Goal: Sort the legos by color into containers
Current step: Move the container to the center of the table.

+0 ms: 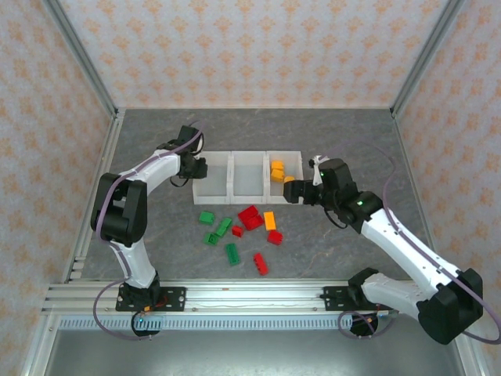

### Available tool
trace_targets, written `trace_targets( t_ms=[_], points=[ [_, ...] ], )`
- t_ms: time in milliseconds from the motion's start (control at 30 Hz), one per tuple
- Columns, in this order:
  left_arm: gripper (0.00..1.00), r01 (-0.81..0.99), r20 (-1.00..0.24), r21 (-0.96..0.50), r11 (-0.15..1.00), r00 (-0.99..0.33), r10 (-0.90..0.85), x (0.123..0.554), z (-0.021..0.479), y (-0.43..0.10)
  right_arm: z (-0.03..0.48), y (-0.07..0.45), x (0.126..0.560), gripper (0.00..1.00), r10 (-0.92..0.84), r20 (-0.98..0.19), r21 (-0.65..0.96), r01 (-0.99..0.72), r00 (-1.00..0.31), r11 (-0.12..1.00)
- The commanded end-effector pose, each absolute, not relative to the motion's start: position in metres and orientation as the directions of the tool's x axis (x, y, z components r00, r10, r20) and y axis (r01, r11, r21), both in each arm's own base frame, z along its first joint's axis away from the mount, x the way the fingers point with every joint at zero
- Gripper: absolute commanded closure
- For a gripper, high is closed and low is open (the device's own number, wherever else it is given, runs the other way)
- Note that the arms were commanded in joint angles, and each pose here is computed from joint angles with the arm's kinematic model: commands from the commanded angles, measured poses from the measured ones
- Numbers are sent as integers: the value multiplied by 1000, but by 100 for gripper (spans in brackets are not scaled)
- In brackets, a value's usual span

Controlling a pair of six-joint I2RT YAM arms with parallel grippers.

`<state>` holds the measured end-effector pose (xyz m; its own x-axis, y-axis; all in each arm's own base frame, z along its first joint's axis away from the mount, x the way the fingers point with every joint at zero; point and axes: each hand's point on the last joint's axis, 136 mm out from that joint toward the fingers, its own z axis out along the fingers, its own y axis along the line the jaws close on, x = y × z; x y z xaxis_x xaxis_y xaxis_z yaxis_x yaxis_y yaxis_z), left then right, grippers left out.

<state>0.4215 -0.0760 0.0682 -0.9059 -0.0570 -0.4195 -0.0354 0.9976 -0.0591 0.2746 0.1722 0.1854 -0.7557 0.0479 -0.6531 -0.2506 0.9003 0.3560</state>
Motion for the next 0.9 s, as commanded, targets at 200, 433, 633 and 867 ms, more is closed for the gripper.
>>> trace_targets(
  t_ms=[200, 433, 633, 867],
  points=[
    [43, -65, -470, -46, 997, -879, -79, 435, 74, -72, 136, 188, 222, 4, 70, -465, 418, -149, -883, 896],
    [2, -153, -582, -56, 987, -798, -157, 431, 120, -57, 115, 211, 203, 3, -31, -400, 407, -208, -916, 889],
    [1, -186, -663, -79, 979, -724, -191, 407, 179, -46, 90, 205, 211, 4, 48, -350, 306, -65, -936, 950],
    [1, -143, -700, -173, 975, -678, -224, 345, 210, -47, 70, 221, 199, 5, 191, -305, 336, 82, -933, 938]
  ],
)
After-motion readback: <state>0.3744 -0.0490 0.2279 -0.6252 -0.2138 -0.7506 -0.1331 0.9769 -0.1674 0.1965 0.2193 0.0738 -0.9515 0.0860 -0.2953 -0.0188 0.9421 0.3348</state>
